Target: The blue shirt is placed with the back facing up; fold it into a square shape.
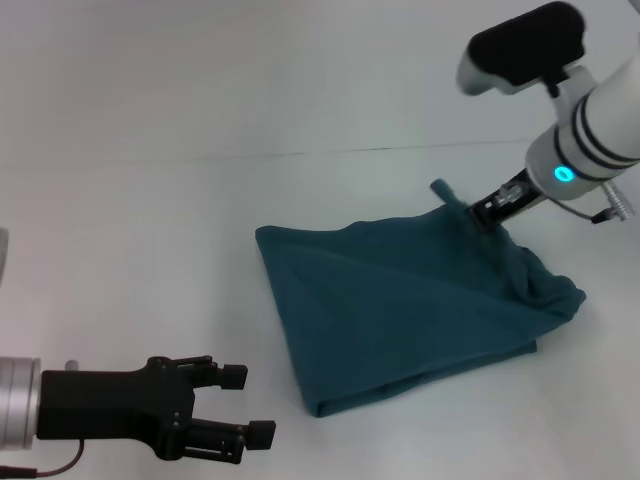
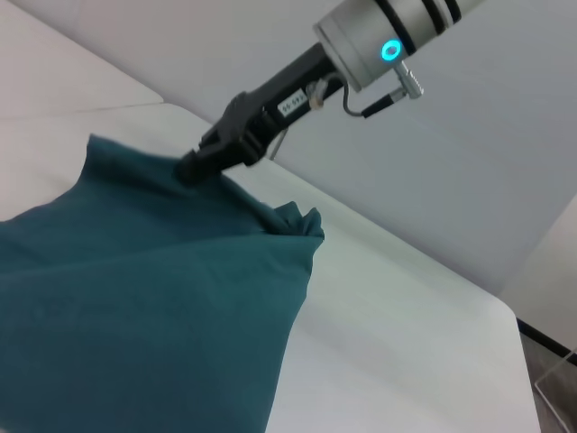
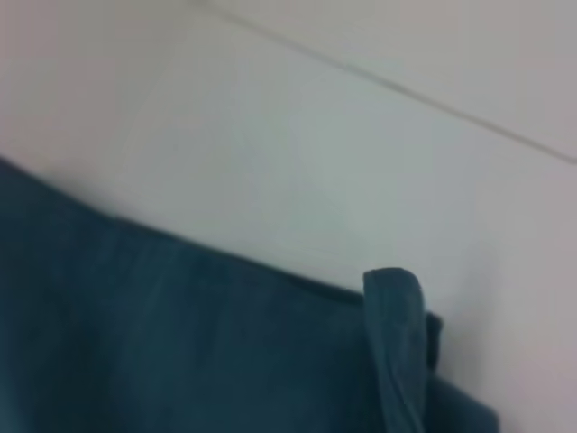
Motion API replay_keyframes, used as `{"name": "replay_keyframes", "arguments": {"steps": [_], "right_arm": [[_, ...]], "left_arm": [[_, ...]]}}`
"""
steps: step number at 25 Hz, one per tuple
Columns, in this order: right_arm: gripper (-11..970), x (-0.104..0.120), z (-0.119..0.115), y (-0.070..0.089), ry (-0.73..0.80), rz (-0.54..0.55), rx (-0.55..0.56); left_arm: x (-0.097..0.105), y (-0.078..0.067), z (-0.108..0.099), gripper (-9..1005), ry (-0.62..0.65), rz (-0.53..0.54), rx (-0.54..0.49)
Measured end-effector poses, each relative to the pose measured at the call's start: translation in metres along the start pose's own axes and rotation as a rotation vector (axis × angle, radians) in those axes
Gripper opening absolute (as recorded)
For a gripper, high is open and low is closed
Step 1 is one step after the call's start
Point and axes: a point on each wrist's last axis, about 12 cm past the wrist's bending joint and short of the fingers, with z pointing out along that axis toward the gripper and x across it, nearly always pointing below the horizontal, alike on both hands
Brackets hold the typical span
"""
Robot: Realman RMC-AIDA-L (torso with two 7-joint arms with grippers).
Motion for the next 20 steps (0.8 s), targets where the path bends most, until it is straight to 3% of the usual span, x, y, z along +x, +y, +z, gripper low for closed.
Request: {"name": "replay_keyframes", "arguments": {"steps": [20], "right_arm": [[38,0.006,-0.002,-0.030,-0.125,0.160,0.005]], "left_arm": [[0.003,-0.001,0.002,958,0.008,-0.008,0.003]]}}
